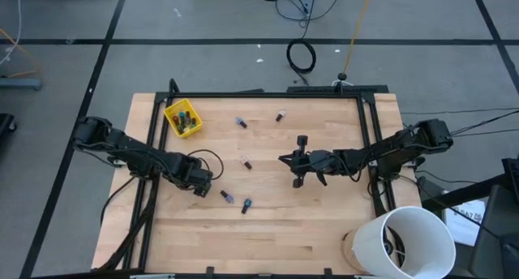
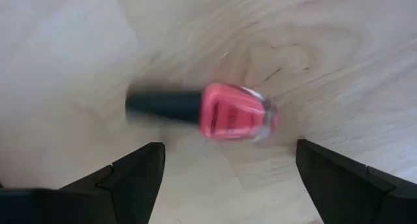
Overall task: Pick & Place Nail Polish
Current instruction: Put the dark pink nail polish into the yellow bin
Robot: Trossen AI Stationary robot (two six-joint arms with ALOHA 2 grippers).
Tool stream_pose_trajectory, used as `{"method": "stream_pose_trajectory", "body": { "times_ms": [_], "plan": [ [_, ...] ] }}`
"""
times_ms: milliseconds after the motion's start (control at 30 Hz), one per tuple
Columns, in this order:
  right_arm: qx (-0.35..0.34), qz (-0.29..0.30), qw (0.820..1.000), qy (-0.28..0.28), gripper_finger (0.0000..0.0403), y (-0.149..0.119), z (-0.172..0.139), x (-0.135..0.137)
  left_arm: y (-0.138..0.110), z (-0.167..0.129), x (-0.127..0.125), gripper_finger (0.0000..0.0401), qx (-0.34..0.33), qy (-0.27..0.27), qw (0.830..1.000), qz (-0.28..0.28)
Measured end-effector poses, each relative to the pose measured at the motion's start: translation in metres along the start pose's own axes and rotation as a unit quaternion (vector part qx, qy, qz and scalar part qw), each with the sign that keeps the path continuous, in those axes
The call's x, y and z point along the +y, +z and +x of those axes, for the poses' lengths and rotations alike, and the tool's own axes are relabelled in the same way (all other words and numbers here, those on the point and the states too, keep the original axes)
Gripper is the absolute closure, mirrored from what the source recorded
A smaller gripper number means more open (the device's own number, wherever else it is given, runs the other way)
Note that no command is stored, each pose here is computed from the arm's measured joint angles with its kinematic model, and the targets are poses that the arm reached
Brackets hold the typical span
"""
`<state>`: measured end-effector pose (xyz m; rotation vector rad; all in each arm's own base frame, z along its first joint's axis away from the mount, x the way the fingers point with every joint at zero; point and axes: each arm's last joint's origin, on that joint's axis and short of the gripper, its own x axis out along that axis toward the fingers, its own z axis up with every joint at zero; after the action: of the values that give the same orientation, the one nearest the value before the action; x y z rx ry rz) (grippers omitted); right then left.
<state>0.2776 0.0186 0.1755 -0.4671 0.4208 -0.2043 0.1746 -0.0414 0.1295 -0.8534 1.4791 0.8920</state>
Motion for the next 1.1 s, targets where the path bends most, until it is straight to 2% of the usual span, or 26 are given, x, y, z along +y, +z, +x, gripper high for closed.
{"method": "stream_pose_trajectory", "body": {
  "times_ms": [100, 233, 300, 433, 600, 933, 1033, 1100],
  "plan": [
    [0.000, 0.000, 1.000, 0.000, 0.0387, -0.0001, 0.0000, 0.0000, 0.0020, 0.0004, -0.0028, 0.0061, -0.026, -0.011, 0.999, 0.029],
    [0.000, 0.001, 1.000, 0.000, 0.0387, 0.0000, 0.0000, 0.0000, 0.0073, 0.0005, -0.0042, 0.0061, -0.051, -0.020, 0.998, -0.007],
    [0.000, 0.001, 1.000, 0.000, 0.0387, -0.0001, 0.0000, 0.0000, 0.0085, 0.0005, -0.0042, 0.0061, -0.059, -0.019, 0.998, 0.014],
    [0.000, 0.001, 1.000, 0.000, 0.0387, -0.0001, 0.0000, 0.0000, 0.0089, 0.0004, -0.0053, 0.0061, -0.061, -0.023, 0.997, 0.038],
    [0.000, 0.000, 1.000, 0.000, 0.0387, -0.0001, 0.0000, 0.0000, 0.0103, 0.0005, -0.0090, 0.0061, -0.070, -0.041, 0.996, 0.037],
    [0.000, 0.001, 1.000, 0.000, 0.0387, -0.0001, 0.0000, 0.0000, 0.0092, 0.0007, -0.0085, 0.0062, -0.053, -0.042, 0.997, 0.021],
    [0.000, 0.001, 1.000, 0.000, 0.0387, -0.0001, 0.0000, 0.0000, 0.0086, 0.0007, -0.0083, 0.0077, -0.046, -0.042, 0.998, 0.028],
    [0.000, 0.001, 1.000, 0.000, 0.0387, -0.0001, 0.0000, 0.0000, 0.0084, 0.0006, -0.0085, 0.0101, -0.043, -0.043, 0.998, 0.031]
  ]
}}
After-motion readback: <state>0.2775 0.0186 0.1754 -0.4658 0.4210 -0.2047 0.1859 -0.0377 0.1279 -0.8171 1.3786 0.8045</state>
